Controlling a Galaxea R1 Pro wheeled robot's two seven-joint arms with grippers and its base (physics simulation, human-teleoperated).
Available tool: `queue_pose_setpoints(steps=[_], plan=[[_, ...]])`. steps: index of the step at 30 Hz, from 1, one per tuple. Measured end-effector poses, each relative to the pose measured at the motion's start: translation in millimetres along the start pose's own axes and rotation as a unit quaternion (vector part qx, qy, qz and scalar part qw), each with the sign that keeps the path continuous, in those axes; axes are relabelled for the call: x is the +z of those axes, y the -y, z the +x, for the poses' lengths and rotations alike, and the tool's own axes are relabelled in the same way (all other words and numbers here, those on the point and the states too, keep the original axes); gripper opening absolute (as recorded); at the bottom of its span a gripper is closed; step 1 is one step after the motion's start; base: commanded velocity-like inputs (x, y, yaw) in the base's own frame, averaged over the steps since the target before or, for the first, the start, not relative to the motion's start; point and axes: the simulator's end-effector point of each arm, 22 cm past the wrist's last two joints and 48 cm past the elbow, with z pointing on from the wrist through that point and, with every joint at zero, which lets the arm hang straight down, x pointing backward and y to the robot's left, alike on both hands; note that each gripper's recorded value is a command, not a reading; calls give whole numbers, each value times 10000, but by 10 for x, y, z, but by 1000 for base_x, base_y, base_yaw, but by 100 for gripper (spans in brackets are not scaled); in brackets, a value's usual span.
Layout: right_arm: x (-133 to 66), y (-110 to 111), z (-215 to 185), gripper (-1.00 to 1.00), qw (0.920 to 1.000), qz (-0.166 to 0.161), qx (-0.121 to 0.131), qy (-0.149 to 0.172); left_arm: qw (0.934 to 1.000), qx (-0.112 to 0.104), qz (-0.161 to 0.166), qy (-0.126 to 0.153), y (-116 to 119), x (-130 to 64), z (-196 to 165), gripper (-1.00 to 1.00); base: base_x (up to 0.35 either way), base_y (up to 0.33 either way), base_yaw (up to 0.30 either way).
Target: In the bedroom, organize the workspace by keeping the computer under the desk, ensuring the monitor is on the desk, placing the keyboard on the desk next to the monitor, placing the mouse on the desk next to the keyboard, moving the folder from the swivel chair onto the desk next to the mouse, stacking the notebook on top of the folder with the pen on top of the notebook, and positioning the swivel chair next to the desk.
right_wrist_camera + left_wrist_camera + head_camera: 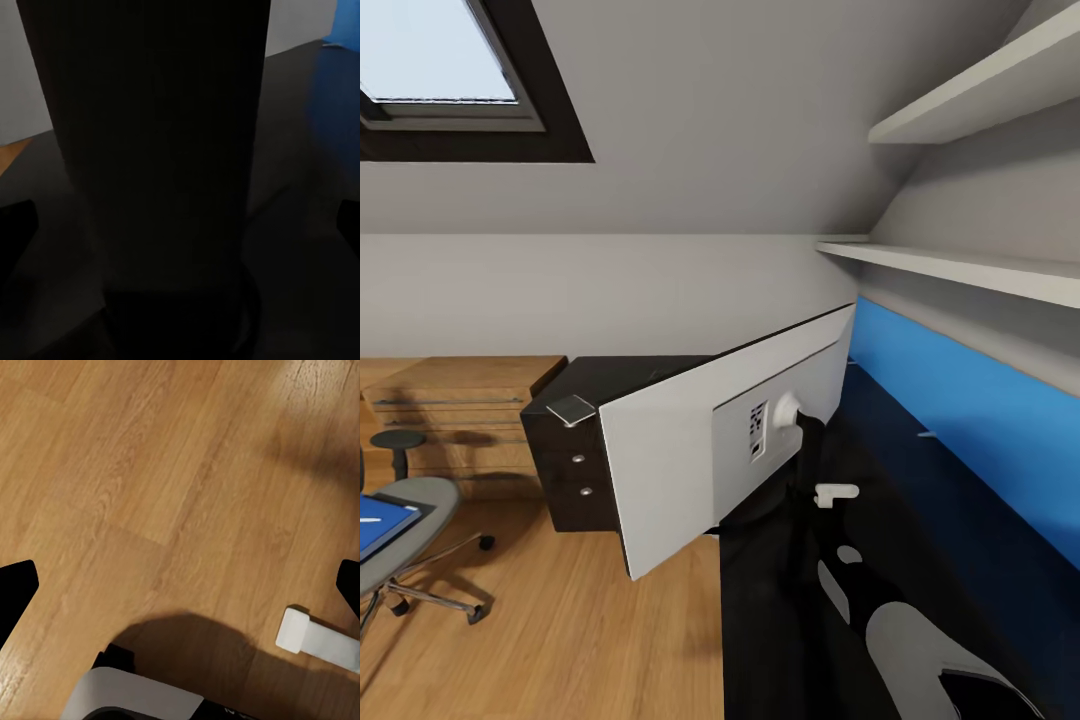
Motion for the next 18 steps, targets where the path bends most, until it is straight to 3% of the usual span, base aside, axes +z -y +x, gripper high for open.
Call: queue_pose_setpoints(steps=[18], plan=[[1,3,0,100,10000,2,-1,1,10000,-2,-1,-6,0,2,5,100,32,0,0]])
